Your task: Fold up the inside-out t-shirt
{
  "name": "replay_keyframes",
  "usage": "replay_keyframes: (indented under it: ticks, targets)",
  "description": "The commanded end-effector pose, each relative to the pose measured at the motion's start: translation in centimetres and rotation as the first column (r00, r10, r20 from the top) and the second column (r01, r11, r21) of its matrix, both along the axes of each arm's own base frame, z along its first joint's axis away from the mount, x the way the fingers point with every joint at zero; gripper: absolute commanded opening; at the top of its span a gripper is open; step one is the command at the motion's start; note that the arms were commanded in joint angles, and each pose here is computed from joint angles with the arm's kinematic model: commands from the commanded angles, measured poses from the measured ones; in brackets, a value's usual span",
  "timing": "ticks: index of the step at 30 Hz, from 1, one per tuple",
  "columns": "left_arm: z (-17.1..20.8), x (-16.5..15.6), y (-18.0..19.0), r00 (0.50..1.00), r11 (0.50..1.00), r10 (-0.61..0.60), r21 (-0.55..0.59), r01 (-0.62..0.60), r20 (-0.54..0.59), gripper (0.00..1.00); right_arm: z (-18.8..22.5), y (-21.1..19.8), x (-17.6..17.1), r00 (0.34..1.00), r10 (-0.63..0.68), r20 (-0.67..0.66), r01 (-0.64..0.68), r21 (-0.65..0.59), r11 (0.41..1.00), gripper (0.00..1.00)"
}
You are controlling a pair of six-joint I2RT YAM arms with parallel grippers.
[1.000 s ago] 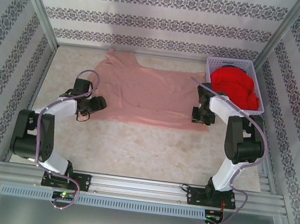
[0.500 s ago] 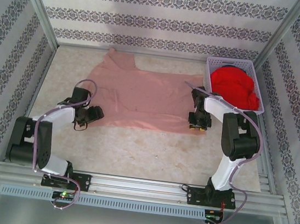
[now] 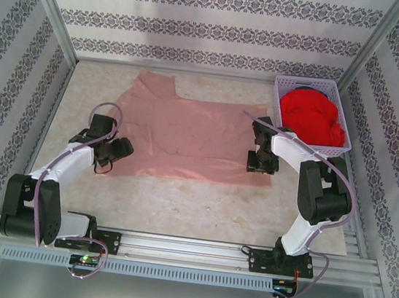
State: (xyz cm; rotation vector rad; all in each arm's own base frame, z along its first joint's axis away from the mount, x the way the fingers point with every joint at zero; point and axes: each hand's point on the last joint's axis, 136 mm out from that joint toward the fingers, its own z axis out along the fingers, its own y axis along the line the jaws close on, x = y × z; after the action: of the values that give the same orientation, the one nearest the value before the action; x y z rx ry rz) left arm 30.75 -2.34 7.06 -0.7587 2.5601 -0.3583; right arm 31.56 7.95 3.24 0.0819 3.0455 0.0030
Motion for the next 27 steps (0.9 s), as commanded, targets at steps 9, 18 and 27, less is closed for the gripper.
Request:
replay_keyframes:
  ticks: [9, 18, 27]
  targets:
    - [-2.5, 5.2, -2.7, 0.996, 0.992, -0.087, -0.097, 0.084, -0.028, 0.68, -1.9, 1.7, 1.4, 0.997, -0.054, -0.057, 0.056, 0.049, 0.997, 0.41]
    - [-6.7, -5.4, -1.1, 0.971, 0.999, -0.04, -0.039, 0.032, -0.235, 0.68, -2.7, 1.1, -4.9, 0.982, -0.021, -0.189, 0.019, -0.014, 1.0, 0.39]
    - [0.8, 0.4, 0.7, 0.999, 0.998, 0.018, 0.053, -0.019, 0.033, 0.7, 2.0, 2.8, -0.8, 0.999, 0.018, 0.046, -0.02, 0.04, 0.999, 0.45]
